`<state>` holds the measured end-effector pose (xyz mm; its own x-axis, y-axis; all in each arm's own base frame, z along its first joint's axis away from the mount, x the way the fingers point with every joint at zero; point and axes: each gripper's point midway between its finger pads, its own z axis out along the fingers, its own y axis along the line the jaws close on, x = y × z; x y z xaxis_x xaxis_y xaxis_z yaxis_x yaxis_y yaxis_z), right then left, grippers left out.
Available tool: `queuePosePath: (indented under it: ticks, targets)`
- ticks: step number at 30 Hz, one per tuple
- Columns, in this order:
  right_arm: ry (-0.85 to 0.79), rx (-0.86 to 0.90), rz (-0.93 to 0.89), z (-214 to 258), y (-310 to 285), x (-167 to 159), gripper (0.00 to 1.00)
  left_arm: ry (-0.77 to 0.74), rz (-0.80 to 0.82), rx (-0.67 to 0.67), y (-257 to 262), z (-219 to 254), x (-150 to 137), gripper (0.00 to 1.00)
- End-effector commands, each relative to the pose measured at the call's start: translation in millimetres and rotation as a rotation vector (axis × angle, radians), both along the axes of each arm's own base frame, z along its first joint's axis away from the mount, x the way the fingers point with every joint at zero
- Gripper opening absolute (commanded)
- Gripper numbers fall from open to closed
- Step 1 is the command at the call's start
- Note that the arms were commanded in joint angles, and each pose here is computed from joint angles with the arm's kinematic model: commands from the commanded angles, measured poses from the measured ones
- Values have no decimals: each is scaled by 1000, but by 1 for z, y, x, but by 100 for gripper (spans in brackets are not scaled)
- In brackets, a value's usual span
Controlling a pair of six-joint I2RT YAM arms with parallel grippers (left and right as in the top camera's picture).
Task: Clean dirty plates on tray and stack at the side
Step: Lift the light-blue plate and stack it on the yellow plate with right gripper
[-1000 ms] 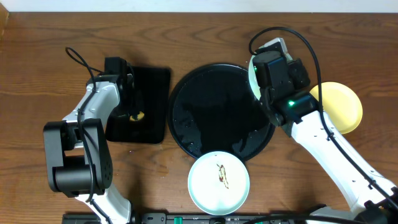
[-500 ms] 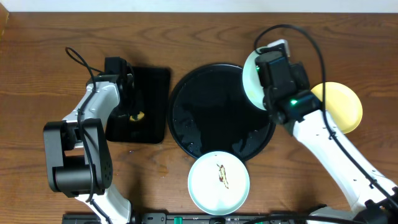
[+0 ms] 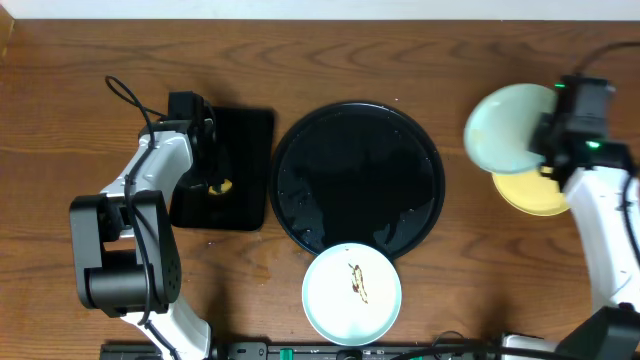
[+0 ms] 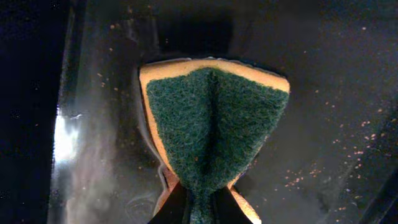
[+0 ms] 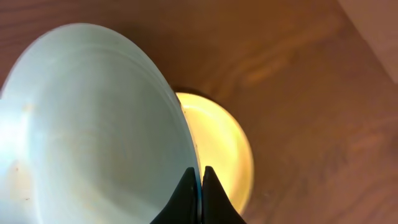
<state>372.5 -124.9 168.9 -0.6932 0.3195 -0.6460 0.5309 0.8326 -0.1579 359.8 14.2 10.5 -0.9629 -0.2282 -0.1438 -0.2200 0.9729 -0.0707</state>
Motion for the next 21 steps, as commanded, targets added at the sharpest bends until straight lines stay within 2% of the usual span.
queuePosePath:
  ticks: [1, 9, 21]
  targets:
    - [-33, 69, -117, -1, -26, -13, 1, 22, -12, 16, 2, -5, -6, 8]
    - [41, 146, -227, -36, -57, -29, 1, 23, -12, 16, 2, -5, -6, 8]
    - [223, 213, -294, -99, -63, -45, 1, 23, -12, 16, 2, -5, -6, 8]
